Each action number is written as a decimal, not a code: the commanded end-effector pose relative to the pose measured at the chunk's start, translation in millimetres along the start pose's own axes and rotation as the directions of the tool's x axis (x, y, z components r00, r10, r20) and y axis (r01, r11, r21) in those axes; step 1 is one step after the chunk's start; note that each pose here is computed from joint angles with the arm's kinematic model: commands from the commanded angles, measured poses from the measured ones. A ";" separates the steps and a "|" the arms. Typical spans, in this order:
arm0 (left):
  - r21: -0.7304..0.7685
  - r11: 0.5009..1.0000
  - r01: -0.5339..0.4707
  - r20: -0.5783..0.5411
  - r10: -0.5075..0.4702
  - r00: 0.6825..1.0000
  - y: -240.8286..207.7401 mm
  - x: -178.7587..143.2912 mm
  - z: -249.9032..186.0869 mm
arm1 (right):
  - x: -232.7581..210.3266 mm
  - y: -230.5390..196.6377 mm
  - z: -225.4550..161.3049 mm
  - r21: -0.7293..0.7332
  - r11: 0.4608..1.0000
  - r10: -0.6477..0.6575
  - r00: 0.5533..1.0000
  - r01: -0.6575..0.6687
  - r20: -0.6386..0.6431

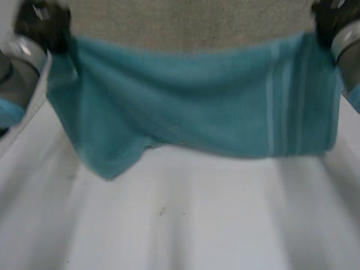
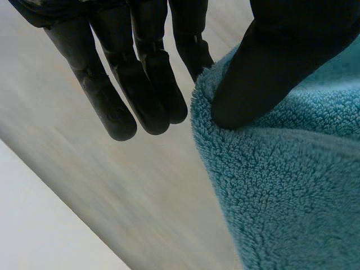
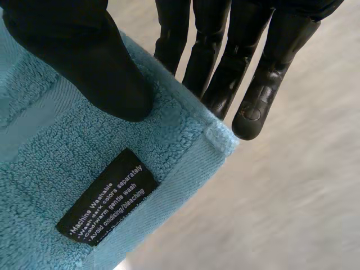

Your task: Fold the laundry

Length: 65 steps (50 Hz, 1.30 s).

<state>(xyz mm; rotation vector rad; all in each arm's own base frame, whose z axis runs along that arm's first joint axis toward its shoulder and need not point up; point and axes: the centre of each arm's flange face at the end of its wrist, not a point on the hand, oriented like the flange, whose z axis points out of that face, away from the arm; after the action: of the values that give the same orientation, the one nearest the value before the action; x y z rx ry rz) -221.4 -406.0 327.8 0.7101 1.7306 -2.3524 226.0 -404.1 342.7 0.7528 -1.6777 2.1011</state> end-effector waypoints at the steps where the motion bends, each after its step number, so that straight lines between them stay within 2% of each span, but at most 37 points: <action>1: 0.408 0.913 -0.008 0.164 -0.065 0.984 -103.1 -47.9 1.6 | 67.6 -75.3 -19.1 0.329 0.939 0.172 0.962 -0.095 -0.214; 4: 0.389 0.920 0.053 0.135 -0.114 0.984 -98.3 -48.8 -3.1 | 61.9 -68.4 -36.4 0.305 0.947 0.164 0.969 -0.102 -0.184; 9: 0.223 0.960 0.169 0.047 -0.184 0.982 -56.5 -32.7 -23.2 | 36.4 -38.4 -57.3 0.211 0.970 0.141 0.986 -0.119 -0.091; 13: 0.093 0.978 0.188 0.007 -0.190 0.982 -19.5 -20.8 -40.4 | 12.4 -15.1 -81.8 0.143 0.982 0.125 0.992 -0.127 0.026; 15: -0.005 0.980 0.201 -0.011 -0.201 0.980 7.3 -13.2 -57.1 | -8.0 4.5 -96.0 0.089 0.987 0.123 0.985 -0.133 0.118; 20: -0.232 0.946 0.225 -0.078 -0.249 0.965 66.2 19.5 -106.8 | -38.7 53.9 -121.5 -0.062 0.990 0.137 0.959 -0.126 0.248; 24: -0.337 0.917 0.213 -0.151 -0.276 0.949 90.7 43.2 -136.9 | -47.6 95.6 -136.4 -0.195 0.972 0.182 0.944 -0.131 0.274; 29: -0.392 0.905 0.162 -0.203 -0.257 0.945 106.1 58.0 -153.6 | -57.7 135.7 -143.5 -0.299 0.944 0.225 0.932 -0.137 0.283; 30: -0.440 0.891 0.108 -0.214 -0.221 0.952 141.1 66.9 -152.8 | -31.8 158.4 -133.3 -0.347 0.897 0.349 0.920 -0.273 0.178; 46: -0.488 0.869 0.083 -0.183 -0.194 0.964 146.9 66.6 -166.0 | -28.7 162.2 -129.8 -0.344 0.895 0.354 0.922 -0.285 0.157; 56: -0.476 0.878 -0.051 -0.189 -0.046 0.981 149.5 52.3 -165.5 | -18.4 168.2 -125.6 -0.347 0.891 0.351 0.929 -0.292 0.119; 65: -0.468 0.876 -0.112 -0.168 0.036 0.985 157.5 43.7 -159.9 | -16.7 168.6 -124.2 -0.346 0.892 0.349 0.930 -0.292 0.114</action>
<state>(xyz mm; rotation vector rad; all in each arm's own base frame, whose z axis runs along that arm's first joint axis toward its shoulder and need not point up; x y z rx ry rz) -160.3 -296.6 136.8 0.8607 2.2380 -1.7591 119.9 -322.6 180.2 0.6000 -2.3127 1.9225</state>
